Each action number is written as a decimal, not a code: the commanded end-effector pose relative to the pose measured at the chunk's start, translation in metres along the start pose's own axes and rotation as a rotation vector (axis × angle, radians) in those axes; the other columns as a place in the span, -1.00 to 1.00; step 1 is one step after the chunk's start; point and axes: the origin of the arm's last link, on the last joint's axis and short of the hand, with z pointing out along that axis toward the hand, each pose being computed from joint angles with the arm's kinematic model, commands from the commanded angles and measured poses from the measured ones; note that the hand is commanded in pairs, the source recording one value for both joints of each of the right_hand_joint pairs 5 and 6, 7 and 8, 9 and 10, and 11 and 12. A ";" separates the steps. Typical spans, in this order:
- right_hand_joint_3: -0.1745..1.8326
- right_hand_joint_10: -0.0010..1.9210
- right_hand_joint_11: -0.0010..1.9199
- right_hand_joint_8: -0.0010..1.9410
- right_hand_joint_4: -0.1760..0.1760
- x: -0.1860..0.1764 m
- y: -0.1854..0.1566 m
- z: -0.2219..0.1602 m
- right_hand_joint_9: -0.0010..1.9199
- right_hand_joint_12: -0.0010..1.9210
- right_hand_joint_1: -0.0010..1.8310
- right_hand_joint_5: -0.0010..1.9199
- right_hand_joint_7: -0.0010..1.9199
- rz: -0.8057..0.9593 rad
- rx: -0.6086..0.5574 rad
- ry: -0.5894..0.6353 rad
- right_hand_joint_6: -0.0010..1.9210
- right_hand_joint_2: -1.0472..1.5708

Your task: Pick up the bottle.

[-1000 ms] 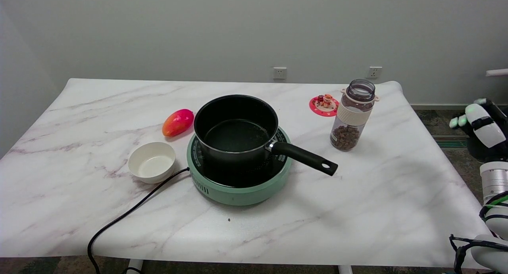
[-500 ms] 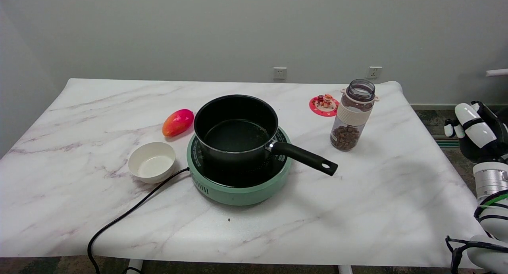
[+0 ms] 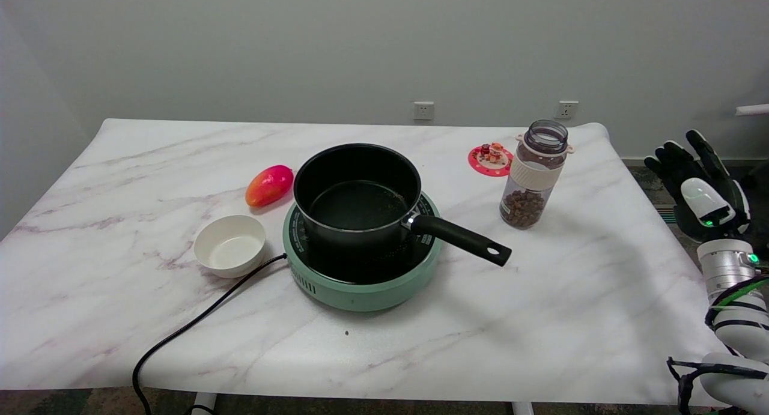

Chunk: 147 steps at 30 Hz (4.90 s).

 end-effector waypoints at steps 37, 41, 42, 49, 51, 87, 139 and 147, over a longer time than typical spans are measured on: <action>0.28 -0.43 -0.39 -0.23 0.00 -0.083 0.051 0.050 -0.43 -0.39 0.42 -0.75 -0.22 -0.380 -0.225 -0.415 -0.75 -0.71; 0.31 -0.45 -0.41 -0.24 0.00 -0.087 0.053 0.054 -0.45 -0.41 0.41 -0.76 -0.24 -0.385 -0.225 -0.426 -0.76 -0.73; 0.31 -0.46 -0.42 -0.25 0.00 -0.089 0.053 0.055 -0.46 -0.42 0.40 -0.76 -0.24 -0.385 -0.225 -0.430 -0.76 -0.74; 0.32 -0.45 -0.43 -0.25 0.00 -0.097 0.057 0.055 -0.45 -0.43 0.40 -0.76 -0.24 -0.381 -0.230 -0.455 -0.76 -0.75; 0.31 -0.45 -0.43 -0.25 0.00 -0.100 0.059 0.054 -0.45 -0.43 0.40 -0.76 -0.24 -0.379 -0.234 -0.465 -0.76 -0.76; 0.22 -0.41 -0.47 -0.24 0.00 -0.125 0.077 0.050 -0.41 -0.47 0.43 -0.77 -0.23 -0.347 -0.256 -0.512 -0.77 -0.64; 0.36 -0.49 -0.43 -0.53 0.00 -0.095 0.069 0.057 -0.49 -0.43 0.40 -0.87 -0.52 -0.370 -0.242 -0.414 -0.87 -0.90; 0.34 -0.53 -0.49 -0.54 0.00 -0.100 0.072 0.058 -0.53 -0.49 0.39 -0.80 -0.54 -0.372 -0.248 -0.428 -0.80 -0.90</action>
